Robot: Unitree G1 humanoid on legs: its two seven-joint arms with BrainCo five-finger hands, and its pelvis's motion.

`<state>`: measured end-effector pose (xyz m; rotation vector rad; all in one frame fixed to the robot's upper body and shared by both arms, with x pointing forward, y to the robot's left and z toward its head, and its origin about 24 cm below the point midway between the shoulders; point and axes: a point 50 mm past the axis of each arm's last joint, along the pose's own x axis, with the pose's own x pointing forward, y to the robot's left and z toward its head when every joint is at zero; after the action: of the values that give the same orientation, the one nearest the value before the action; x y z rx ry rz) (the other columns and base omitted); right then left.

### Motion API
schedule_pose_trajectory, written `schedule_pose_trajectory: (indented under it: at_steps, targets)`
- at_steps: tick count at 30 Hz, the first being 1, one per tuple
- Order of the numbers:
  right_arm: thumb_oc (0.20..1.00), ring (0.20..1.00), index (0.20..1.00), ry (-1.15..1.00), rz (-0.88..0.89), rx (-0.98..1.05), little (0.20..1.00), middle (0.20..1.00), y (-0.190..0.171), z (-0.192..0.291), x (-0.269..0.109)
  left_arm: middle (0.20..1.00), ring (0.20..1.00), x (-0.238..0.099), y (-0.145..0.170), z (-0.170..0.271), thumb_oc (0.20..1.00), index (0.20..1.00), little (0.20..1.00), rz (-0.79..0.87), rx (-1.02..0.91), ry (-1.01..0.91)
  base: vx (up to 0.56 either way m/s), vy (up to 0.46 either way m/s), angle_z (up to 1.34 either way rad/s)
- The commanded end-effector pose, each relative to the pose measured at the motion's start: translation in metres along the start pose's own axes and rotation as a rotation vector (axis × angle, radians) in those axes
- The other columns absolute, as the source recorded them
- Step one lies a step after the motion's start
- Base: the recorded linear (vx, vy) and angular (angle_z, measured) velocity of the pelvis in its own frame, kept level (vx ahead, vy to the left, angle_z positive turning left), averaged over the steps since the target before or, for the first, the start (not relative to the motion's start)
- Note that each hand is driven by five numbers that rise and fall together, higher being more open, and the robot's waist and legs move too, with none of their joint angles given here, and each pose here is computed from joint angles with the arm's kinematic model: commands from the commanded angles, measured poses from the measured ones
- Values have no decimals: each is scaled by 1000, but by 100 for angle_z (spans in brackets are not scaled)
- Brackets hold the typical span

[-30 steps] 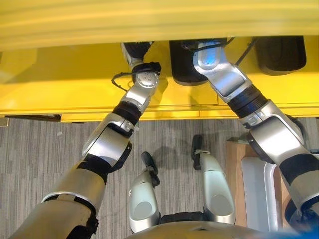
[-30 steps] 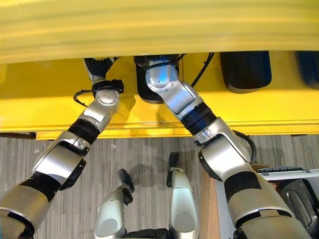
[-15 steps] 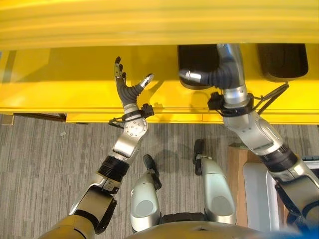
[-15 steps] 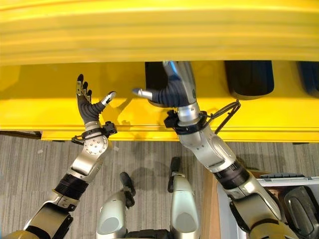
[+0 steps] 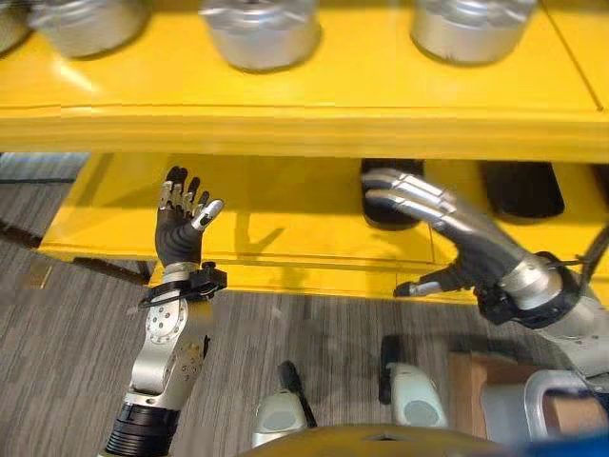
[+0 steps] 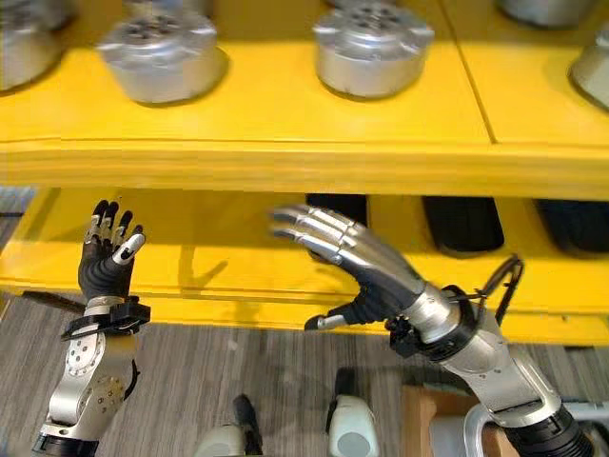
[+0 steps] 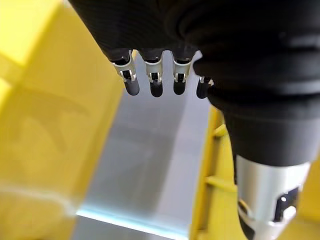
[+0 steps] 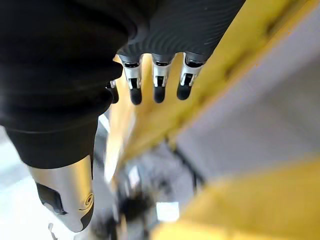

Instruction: Move parts from the plastic box to the shelf.

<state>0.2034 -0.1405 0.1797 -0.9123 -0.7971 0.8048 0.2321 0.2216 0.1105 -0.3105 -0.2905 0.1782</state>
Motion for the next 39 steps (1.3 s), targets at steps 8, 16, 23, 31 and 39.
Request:
schedule_pose_trajectory:
  at_steps: [8, 16, 23, 31, 39]
  targets:
    - [1000, 1000, 1000, 209, 391, 135, 1000, 1000, 25, -26, 12, 1000, 1000, 12, -13, 18, 1000, 1000, 1000, -211, 106, -11, -7, -42, 5]
    - [1000, 1000, 1000, 523, 486, 247, 1000, 1000, 58, -65, 0, 1000, 1000, 12, -18, -1, 1000, 1000, 1000, -253, 147, 80, -27, -47, 1]
    - [1000, 1000, 1000, 745, 484, 136, 1000, 1000, 67, -96, -31, 1000, 1000, 13, -16, -5, 1000, 1000, 1000, -229, 161, 81, -21, 14, -3]
    - [1000, 1000, 1000, 820, 444, -134, 1000, 1000, 54, -116, -38, 1000, 1000, 17, -19, -8, 1000, 1000, 1000, -211, 153, 91, -8, 11, -3]
    - [1000, 1000, 1000, 800, 342, -163, 1000, 1000, 43, -121, -34, 1000, 1000, 19, -23, -8, 1000, 1000, 1000, -243, 147, 97, 4, 1, 0]
